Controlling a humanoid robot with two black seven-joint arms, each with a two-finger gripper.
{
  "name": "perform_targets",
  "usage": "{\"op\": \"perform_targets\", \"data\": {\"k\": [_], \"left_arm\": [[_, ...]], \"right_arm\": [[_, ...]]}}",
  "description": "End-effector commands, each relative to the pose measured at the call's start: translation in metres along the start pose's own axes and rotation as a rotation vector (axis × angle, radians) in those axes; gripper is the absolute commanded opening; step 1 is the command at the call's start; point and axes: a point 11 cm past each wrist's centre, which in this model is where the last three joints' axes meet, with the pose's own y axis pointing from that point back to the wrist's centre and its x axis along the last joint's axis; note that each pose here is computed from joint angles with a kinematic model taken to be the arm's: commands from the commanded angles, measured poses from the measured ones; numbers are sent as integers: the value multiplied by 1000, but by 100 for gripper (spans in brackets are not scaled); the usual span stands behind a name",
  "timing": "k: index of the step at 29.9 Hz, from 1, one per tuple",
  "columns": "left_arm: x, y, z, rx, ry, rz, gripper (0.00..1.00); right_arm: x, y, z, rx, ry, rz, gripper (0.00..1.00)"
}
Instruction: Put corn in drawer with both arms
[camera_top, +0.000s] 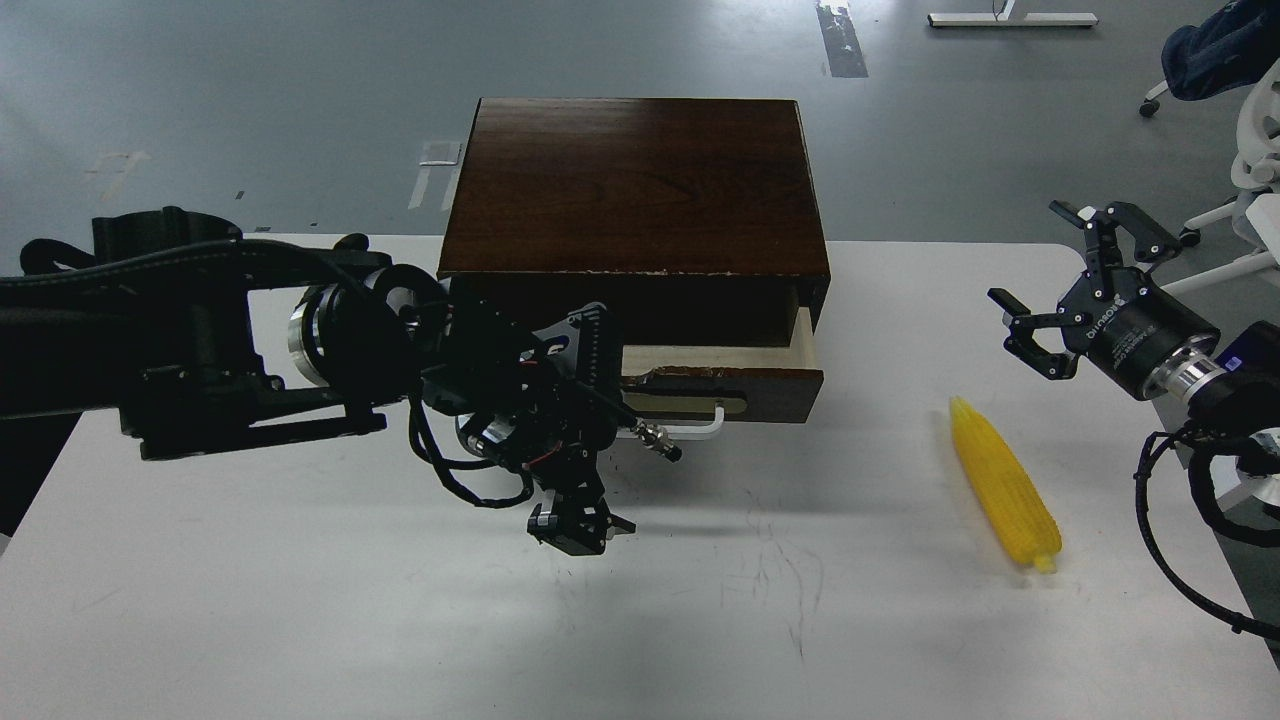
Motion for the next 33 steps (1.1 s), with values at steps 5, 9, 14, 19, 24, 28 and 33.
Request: {"op": "perform_targets", "data": {"k": [5,9,14,19,24,28,33], "left_arm": [[10,2,-3,10,-27,5,98],[16,10,-9,35,-46,4,98],[21,17,-14,57,-60,7,98],[31,24,-16,68,-64,36,98],[58,54,-17,38,57,205,98],[80,102,-21,-103,396,497,98],[62,142,-41,-238,802,762,98]], "right_arm": [[3,3,-2,2,3,7,100],[4,4,-2,1,5,10,100],[4,4,-2,1,5,10,100],[4,4,-2,1,5,10,100],[4,4,-2,1,5,10,100],[6,6,-4,3,9,16,100],[5,6,-3,1,6,13,100]]}}
